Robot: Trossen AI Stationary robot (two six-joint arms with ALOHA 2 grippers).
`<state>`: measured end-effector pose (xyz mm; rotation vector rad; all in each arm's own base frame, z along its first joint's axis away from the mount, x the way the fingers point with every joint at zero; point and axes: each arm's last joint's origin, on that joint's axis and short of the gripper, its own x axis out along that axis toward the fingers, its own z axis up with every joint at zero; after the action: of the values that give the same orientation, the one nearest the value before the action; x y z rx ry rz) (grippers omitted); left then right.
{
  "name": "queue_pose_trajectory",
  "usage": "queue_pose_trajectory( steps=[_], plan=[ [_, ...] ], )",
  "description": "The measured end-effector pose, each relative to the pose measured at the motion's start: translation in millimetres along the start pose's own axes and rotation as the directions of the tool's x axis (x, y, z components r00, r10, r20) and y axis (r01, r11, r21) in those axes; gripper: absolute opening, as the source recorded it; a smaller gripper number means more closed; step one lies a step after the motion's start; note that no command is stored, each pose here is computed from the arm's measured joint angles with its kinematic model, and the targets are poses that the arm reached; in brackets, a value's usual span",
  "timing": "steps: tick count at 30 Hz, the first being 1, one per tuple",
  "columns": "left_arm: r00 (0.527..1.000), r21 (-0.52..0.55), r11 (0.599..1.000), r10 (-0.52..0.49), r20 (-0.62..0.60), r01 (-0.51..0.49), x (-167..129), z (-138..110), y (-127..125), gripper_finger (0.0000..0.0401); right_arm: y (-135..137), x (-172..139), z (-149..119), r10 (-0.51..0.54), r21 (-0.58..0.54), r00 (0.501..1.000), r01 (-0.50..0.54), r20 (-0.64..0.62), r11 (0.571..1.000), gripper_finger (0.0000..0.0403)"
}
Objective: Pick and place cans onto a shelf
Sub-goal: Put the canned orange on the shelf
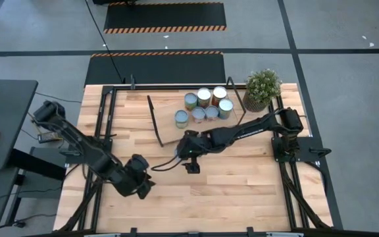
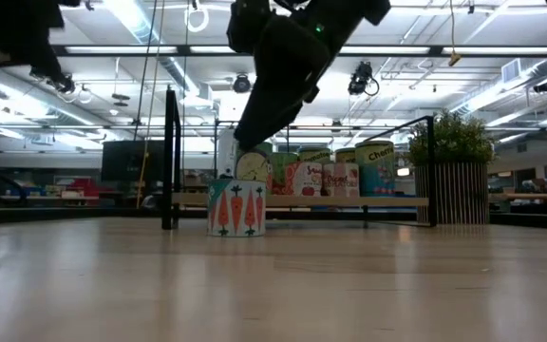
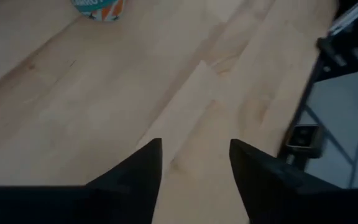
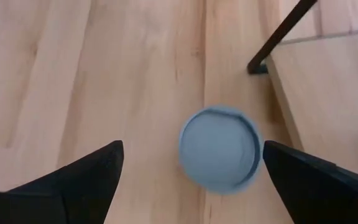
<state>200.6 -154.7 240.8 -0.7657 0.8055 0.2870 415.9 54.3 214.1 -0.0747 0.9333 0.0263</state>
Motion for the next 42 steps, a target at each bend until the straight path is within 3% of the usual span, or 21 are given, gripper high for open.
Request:
queue_pose_trajectory(
  steps=[8, 16, 23, 42],
  plan=[
    [0.997, -0.013, 0.997, -0.079, 0.027, 0.08, -34.4, 13.6, 6.7, 0.0164, -4.2, 9.9, -3.5, -0.02, -0.046, 0.996, 0.024, 0.091, 0.999, 0.0399],
    [0.985, -0.026, 0.997, -0.065, 0.161, 0.071, -54.1, 27.7, 17.6, 0.0155, -23.5, 15.8, 5.0, -0.064, 0.026, 0.983, 0.061, 0.174, 0.998, 0.04],
    [0.975, -0.042, 0.995, -0.08, 0.207, 0.09, -62.0, 38.2, 21.6, 0.0155, -23.3, 37.0, -4.6, -0.059, 0.034, 0.991, 0.056, 0.118, 0.998, 0.04],
    [0.974, -0.038, 0.995, -0.078, 0.213, 0.088, -64.0, 39.6, 23.1, 0.0155, -17.1, 42.3, -11.5, -0.066, 0.014, 0.995, 0.065, 0.076, 0.998, 0.04]
  ],
)
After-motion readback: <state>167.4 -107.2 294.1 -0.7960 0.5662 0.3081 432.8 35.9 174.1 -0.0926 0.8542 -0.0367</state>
